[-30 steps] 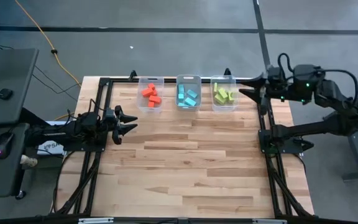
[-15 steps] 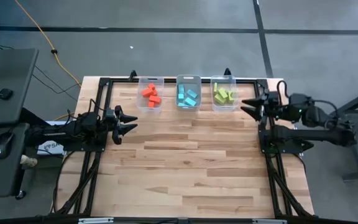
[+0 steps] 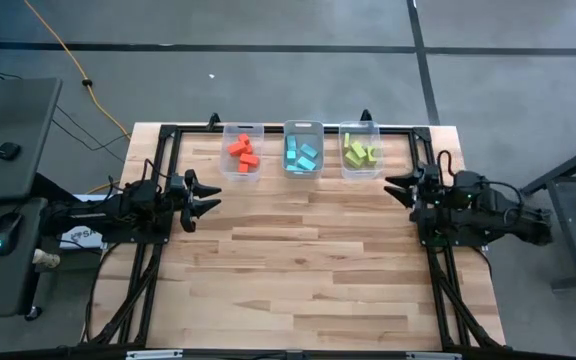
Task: Sort & place blocks by color
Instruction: Return to Home Position
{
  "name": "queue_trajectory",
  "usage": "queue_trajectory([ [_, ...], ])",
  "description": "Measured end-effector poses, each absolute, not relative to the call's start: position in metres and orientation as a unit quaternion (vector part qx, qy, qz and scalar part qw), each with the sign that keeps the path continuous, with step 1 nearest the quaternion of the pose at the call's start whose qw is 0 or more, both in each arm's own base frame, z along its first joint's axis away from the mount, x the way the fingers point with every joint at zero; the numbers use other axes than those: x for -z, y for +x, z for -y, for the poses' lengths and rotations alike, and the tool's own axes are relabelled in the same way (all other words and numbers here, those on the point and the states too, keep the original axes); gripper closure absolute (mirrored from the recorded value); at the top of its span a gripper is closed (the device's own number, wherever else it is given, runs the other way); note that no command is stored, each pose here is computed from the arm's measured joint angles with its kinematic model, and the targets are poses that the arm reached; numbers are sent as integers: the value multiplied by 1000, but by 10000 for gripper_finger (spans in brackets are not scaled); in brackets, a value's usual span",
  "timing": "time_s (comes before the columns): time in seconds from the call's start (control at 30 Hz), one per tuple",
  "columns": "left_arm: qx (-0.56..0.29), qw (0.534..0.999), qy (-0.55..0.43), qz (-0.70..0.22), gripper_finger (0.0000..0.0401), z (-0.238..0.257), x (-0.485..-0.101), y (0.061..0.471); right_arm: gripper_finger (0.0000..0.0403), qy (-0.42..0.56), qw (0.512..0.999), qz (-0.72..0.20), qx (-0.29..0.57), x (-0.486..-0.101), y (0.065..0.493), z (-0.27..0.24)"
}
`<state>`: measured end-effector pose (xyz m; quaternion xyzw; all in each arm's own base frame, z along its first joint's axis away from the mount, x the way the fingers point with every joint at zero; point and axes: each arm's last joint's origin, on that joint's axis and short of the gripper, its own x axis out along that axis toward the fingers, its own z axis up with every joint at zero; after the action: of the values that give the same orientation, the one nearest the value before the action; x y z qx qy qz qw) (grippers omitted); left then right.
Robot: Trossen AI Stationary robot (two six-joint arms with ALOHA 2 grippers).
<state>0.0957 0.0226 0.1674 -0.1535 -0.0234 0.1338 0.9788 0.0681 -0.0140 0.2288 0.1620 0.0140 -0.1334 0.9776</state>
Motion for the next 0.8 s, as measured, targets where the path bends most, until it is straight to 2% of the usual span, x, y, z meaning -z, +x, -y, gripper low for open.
queue_trajectory([
  [0.5,-133,979,-153,24,239,-23,-168,96,252,186,978,-20,88,-171,92,15],
  [0.8,-133,979,-153,24,239,-23,-168,96,252,192,978,16,77,-168,96,16],
])
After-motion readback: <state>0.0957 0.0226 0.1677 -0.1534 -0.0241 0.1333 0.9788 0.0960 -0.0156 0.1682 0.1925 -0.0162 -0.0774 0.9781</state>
